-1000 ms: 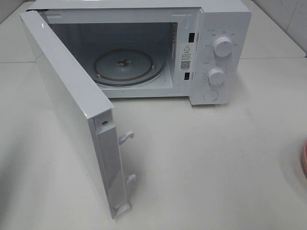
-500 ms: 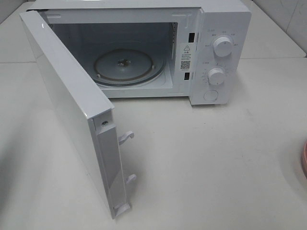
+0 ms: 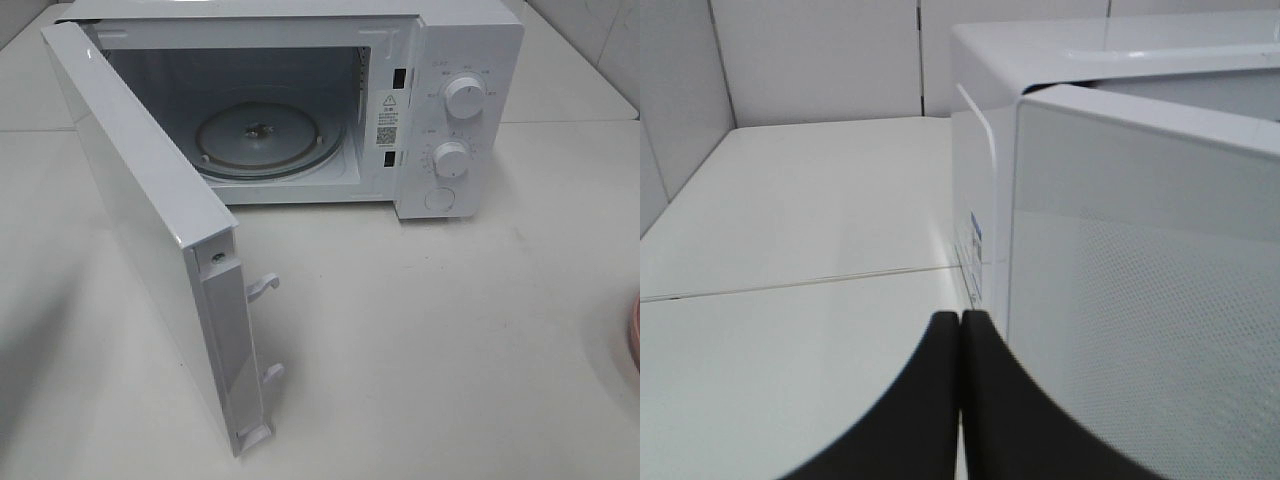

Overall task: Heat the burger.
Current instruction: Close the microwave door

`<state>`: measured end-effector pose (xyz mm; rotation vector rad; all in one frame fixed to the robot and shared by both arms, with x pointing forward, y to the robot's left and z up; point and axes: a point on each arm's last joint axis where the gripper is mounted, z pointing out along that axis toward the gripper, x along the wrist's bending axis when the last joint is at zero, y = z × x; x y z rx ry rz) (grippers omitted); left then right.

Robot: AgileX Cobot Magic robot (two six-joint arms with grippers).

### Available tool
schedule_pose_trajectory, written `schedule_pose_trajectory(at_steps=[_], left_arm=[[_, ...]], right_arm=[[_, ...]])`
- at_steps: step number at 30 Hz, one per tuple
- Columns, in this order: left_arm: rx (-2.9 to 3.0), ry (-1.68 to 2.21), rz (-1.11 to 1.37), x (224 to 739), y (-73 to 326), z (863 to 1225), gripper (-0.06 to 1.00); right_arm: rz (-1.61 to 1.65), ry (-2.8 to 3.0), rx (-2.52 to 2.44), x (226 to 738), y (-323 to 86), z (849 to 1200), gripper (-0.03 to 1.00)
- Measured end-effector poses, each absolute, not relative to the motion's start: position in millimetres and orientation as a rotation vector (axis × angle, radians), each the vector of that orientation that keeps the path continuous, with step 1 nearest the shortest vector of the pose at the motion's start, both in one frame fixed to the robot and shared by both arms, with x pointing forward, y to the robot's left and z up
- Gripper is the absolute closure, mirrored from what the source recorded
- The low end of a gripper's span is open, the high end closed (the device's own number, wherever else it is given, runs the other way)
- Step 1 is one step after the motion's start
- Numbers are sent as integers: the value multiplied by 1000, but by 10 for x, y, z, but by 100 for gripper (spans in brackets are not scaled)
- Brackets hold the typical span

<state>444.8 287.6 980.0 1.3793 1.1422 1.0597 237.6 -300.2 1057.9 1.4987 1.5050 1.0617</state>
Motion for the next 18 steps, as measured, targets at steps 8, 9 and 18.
schedule_pose_trajectory(at_steps=[8, 9, 18], left_arm=[[1446, 1121, 930, 4578, 2787, 9537, 94], [1446, 1121, 930, 4578, 2787, 9537, 94], [1539, 1024, 803, 4746, 2663, 9391, 94]], right_arm=[[1062, 1505, 1499, 2376, -3002, 10579, 53], [1062, 1505, 1499, 2376, -3002, 10579, 53], [1062, 1505, 1499, 2376, -3002, 10579, 53]])
